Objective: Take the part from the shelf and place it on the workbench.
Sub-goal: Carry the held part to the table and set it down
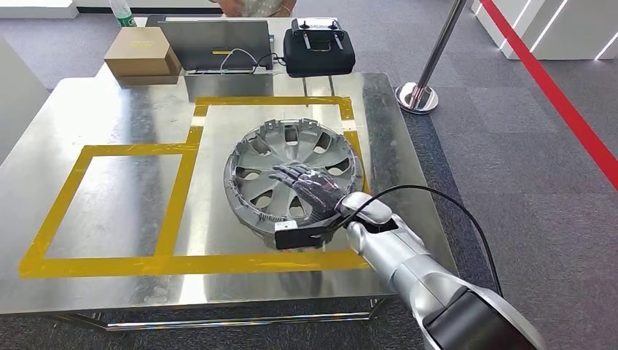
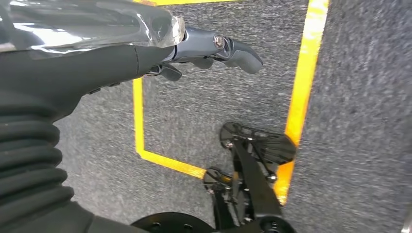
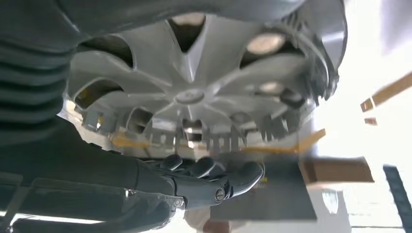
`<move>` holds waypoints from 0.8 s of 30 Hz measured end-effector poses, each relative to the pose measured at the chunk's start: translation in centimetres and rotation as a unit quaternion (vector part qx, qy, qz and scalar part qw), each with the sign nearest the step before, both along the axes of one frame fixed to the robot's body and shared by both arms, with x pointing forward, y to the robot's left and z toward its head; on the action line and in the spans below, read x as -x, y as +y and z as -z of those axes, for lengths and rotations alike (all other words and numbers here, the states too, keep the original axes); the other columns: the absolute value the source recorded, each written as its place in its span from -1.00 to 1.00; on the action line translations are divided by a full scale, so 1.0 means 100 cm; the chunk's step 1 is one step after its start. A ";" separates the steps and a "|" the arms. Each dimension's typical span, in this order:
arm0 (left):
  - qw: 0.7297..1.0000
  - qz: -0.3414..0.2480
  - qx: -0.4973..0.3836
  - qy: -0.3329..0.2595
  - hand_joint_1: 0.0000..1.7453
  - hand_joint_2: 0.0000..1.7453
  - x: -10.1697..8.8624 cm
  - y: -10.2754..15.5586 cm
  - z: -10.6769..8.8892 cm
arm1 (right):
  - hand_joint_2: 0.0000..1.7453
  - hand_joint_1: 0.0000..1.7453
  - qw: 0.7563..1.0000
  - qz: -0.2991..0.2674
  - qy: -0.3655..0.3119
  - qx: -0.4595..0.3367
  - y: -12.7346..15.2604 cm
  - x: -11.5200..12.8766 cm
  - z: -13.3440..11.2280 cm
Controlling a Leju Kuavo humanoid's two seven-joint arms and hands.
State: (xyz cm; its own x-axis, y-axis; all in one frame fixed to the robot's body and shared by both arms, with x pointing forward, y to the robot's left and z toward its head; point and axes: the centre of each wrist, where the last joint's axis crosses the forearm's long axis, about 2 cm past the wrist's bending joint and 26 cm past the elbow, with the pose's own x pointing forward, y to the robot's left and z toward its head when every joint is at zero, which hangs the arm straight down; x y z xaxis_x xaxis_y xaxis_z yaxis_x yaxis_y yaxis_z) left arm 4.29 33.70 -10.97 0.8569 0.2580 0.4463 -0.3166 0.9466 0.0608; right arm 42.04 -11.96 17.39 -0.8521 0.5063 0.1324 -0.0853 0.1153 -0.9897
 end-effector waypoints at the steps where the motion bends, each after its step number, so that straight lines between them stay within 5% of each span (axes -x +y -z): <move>1: 1.000 -0.004 0.001 -0.005 -1.00 -1.00 0.000 0.000 0.000 | -1.00 -1.00 0.999 0.003 -0.012 -0.031 -0.003 -0.002 -0.003; 6: 0.999 -0.025 0.006 -0.028 -1.00 -1.00 0.001 -0.003 0.000 | -1.00 -1.00 0.980 0.042 -0.088 -0.172 -0.024 -0.003 -0.020; 11: 0.998 -0.049 0.006 -0.040 -1.00 -1.00 0.004 -0.007 0.001 | -1.00 -1.00 0.920 0.091 -0.215 -0.314 -0.058 0.018 -0.046; 19: 0.996 -0.080 0.002 -0.037 -1.00 -1.00 0.010 -0.012 0.002 | -1.00 -1.00 0.809 0.118 -0.360 -0.449 -0.118 0.103 -0.068; 24: 0.996 -0.085 0.001 -0.035 -1.00 -1.00 0.011 -0.015 0.002 | -1.00 -1.00 0.797 0.142 -0.379 -0.449 -0.143 0.149 -0.059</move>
